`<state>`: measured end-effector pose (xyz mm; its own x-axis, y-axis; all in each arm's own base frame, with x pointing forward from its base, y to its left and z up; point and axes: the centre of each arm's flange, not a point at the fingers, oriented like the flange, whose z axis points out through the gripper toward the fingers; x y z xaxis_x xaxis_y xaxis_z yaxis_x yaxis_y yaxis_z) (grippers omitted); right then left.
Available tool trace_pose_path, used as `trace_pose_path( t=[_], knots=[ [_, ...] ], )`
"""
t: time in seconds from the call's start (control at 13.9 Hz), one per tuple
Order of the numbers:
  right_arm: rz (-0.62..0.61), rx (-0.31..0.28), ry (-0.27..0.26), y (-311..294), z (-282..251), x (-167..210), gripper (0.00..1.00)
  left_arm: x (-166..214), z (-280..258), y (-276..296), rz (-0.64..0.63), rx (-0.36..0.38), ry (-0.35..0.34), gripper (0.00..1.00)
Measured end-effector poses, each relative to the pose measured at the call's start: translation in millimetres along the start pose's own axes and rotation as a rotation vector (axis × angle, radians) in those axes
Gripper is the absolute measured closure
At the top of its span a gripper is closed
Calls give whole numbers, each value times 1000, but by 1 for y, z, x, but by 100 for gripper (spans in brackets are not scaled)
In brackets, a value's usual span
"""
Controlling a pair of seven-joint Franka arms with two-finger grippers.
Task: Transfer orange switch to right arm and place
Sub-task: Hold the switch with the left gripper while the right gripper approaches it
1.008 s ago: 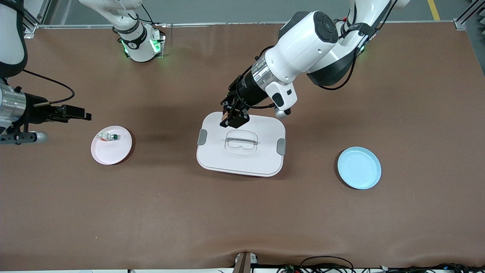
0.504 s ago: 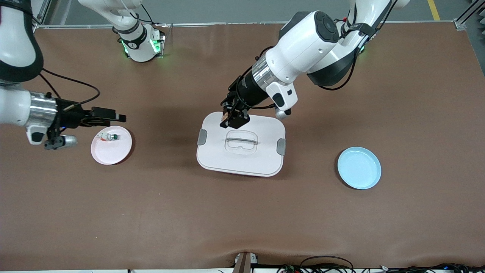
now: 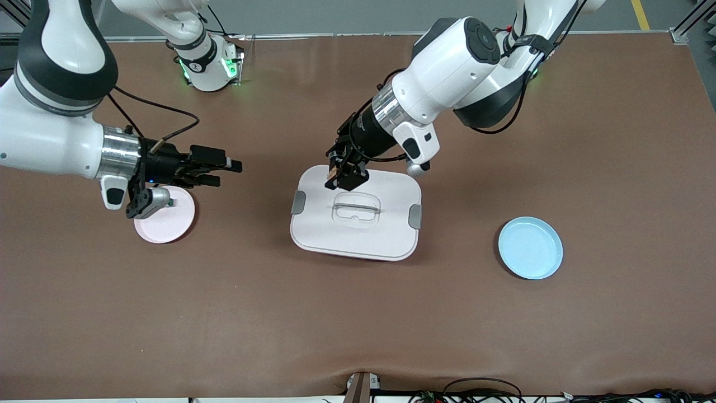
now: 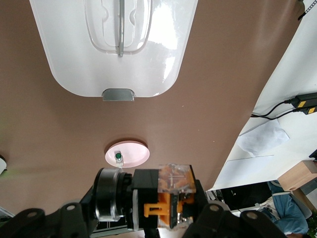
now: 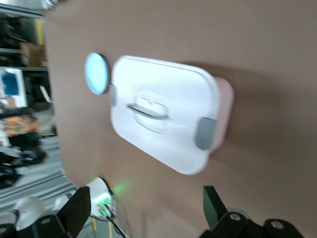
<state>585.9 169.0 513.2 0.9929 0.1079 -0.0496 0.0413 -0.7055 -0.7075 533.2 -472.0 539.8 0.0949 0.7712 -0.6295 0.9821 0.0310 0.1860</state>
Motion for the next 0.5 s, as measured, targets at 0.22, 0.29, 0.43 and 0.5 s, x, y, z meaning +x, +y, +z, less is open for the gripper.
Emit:
trace_pose_path(
  t=[0.22,0.29,0.43,0.5],
  knots=[
    [-41,25,14,-30,17,-3,0,0,1,0,-1,0,0,28],
    [-51,44,25,-41,24,-4,0,0,0,0,0,0,0,28],
    [-67,66,51,-59,36,-5,0,0,0,1,-1,-2,-1,28],
    [-75,69,65,-66,41,-5,0,1,0,1,-1,-2,0,28]
  ],
)
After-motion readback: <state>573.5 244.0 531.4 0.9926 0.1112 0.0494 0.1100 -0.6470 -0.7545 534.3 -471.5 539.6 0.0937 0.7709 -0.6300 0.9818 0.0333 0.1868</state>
